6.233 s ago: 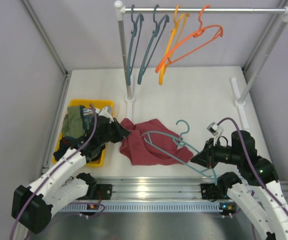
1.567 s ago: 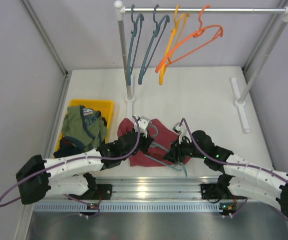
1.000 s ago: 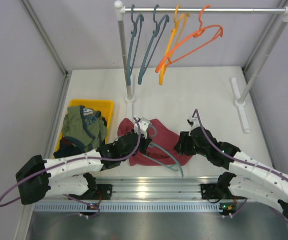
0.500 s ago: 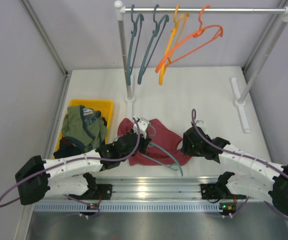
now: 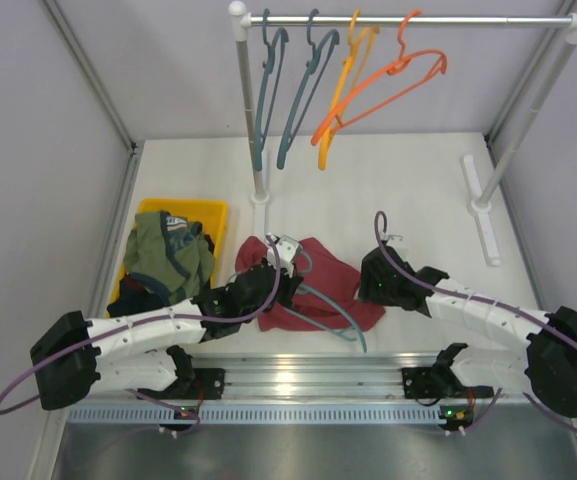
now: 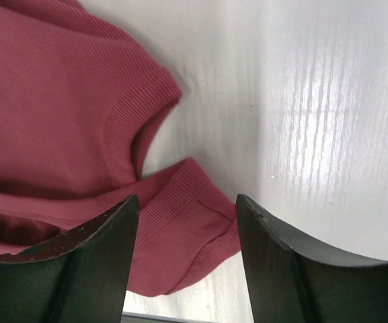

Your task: Place the tank top on the hanger

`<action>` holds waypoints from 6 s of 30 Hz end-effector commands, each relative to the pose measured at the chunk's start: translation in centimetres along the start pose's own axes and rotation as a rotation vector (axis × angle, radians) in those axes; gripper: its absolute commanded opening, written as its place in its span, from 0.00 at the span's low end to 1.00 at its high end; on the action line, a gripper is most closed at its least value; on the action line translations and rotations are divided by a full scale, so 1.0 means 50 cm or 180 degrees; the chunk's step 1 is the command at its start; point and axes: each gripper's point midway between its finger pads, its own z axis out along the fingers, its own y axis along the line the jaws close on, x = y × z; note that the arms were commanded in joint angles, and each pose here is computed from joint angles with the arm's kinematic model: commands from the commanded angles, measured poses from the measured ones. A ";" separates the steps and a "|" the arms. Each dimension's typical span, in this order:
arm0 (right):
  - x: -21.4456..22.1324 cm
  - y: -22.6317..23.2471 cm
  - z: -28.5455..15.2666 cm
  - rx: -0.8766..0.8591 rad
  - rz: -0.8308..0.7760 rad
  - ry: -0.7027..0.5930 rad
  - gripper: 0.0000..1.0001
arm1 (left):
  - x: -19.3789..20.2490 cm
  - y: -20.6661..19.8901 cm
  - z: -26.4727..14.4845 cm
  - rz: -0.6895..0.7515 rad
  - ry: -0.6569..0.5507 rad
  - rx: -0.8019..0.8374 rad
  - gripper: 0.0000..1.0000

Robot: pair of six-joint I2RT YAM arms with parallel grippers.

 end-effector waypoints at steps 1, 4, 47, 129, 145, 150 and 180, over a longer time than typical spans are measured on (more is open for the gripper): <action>-0.076 0.031 -0.016 -0.0102 0.0086 -0.0333 0.60 | -0.045 -0.008 -0.004 -0.0048 -0.0269 0.0042 0.00; -0.074 0.030 -0.004 -0.0041 0.0036 -0.0277 0.50 | -0.044 -0.008 -0.002 -0.0055 -0.0262 0.0035 0.00; 0.005 -0.022 -0.082 -0.0241 0.0111 -0.0405 0.00 | -0.120 0.063 0.003 -0.0629 -0.0600 -0.0832 0.00; -0.164 0.277 -0.214 -0.1822 -0.0689 -0.1018 0.46 | -0.119 -0.003 0.028 -0.0478 -0.0330 -0.0529 0.00; -0.101 0.230 -0.238 -0.2089 -0.1672 -0.1028 0.70 | -0.160 -0.023 -0.009 -0.0413 -0.0407 -0.0287 0.00; -0.077 0.234 -0.222 -0.2164 -0.1712 -0.0890 0.67 | -0.171 -0.026 -0.018 -0.0399 -0.0439 -0.0239 0.00; -0.080 0.252 -0.261 -0.2539 -0.1348 -0.1254 0.00 | -0.228 -0.044 -0.042 -0.0352 -0.0581 -0.0091 0.47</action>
